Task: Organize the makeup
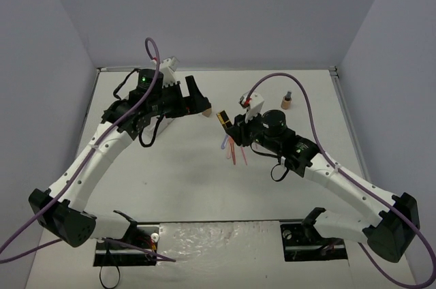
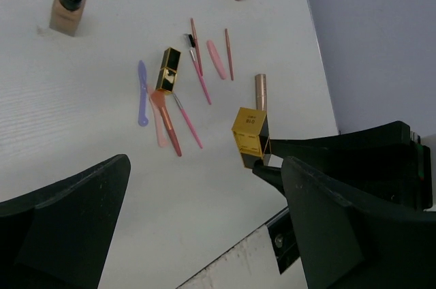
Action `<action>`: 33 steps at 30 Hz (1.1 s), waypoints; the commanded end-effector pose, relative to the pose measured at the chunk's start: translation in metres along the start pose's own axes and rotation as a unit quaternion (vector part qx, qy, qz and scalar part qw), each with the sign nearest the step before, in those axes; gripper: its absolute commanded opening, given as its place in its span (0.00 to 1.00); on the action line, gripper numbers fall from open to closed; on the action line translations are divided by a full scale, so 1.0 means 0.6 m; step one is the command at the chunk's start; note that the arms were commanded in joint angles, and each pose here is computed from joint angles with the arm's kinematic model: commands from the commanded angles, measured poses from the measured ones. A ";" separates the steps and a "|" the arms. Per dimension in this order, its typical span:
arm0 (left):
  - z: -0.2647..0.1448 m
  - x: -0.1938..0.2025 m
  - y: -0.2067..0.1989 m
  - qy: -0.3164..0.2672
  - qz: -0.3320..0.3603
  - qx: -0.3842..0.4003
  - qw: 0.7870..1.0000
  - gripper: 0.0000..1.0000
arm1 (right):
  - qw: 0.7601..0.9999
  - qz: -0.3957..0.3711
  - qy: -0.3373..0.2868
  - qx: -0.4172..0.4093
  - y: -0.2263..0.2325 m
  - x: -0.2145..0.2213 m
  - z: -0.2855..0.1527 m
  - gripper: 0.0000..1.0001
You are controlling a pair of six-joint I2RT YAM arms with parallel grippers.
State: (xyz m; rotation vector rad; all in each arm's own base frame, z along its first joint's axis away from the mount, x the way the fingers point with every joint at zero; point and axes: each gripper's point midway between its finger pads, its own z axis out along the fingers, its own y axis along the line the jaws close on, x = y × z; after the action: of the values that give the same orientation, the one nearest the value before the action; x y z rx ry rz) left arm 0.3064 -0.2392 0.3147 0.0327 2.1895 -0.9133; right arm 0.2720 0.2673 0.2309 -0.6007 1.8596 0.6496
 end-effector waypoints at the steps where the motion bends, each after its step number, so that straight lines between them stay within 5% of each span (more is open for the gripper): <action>1: -0.008 -0.035 -0.077 -0.027 -0.026 0.066 0.997 0.87 | 0.994 -0.029 -0.088 -0.055 0.049 -0.086 -0.016 0.00; 21: 0.012 0.024 -0.095 0.042 -0.077 0.107 0.990 0.74 | 0.988 -0.033 -0.118 -0.091 0.085 -0.110 -0.022 0.00; 33: 0.012 0.013 -0.106 0.031 -0.082 0.123 0.989 0.48 | 0.989 -0.029 -0.117 -0.090 0.085 -0.108 -0.014 0.00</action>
State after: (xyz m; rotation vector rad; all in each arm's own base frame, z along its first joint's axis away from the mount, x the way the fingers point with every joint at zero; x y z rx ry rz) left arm 0.2873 -0.2867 0.2989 -0.0519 2.2995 -1.1941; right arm 0.2531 0.2963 0.2578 -0.6951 1.7213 0.7646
